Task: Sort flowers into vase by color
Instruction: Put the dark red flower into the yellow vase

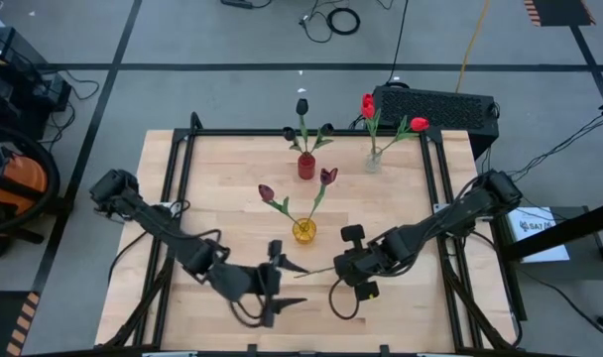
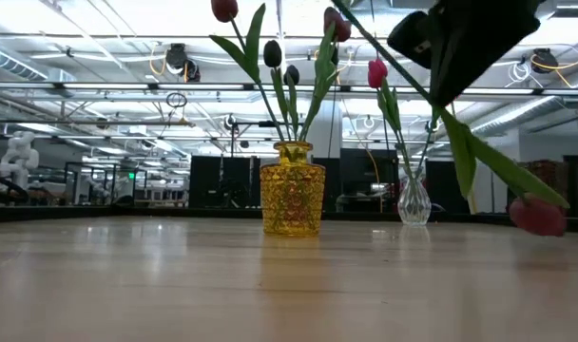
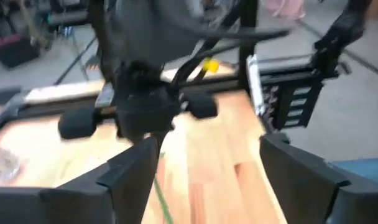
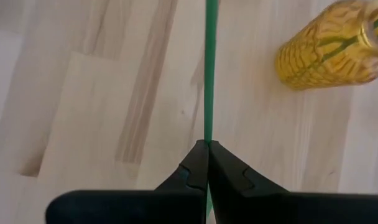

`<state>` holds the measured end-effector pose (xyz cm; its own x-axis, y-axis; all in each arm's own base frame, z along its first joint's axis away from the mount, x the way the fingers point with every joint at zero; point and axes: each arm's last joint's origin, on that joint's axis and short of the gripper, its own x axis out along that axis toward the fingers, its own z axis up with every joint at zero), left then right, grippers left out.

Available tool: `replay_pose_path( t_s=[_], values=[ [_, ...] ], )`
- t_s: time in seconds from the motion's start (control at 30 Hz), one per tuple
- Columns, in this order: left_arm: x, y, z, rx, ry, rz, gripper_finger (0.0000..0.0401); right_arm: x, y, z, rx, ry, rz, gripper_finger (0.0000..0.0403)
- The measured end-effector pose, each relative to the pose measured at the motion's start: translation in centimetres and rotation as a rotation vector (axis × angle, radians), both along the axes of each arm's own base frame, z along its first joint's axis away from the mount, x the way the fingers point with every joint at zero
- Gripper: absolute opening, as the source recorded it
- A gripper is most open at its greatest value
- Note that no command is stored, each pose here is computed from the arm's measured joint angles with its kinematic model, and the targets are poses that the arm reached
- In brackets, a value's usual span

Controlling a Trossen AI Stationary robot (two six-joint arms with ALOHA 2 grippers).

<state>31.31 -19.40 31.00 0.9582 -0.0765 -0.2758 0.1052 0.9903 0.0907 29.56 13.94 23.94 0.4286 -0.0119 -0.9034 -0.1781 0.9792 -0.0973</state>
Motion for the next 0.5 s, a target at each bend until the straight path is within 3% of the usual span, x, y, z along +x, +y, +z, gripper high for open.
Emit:
replay_pose_path(
  t_s=[0.23,0.5],
  values=[
    [2.0,1.7,-1.7,-0.030,0.154,0.105,0.0299,0.1,-0.1,0.0,0.002,-0.002,-0.008,0.0000],
    [2.5,2.3,-2.8,-0.032,0.237,0.090,0.0299,0.1,-0.2,0.0,0.004,-0.005,-0.012,0.0000]
  ],
)
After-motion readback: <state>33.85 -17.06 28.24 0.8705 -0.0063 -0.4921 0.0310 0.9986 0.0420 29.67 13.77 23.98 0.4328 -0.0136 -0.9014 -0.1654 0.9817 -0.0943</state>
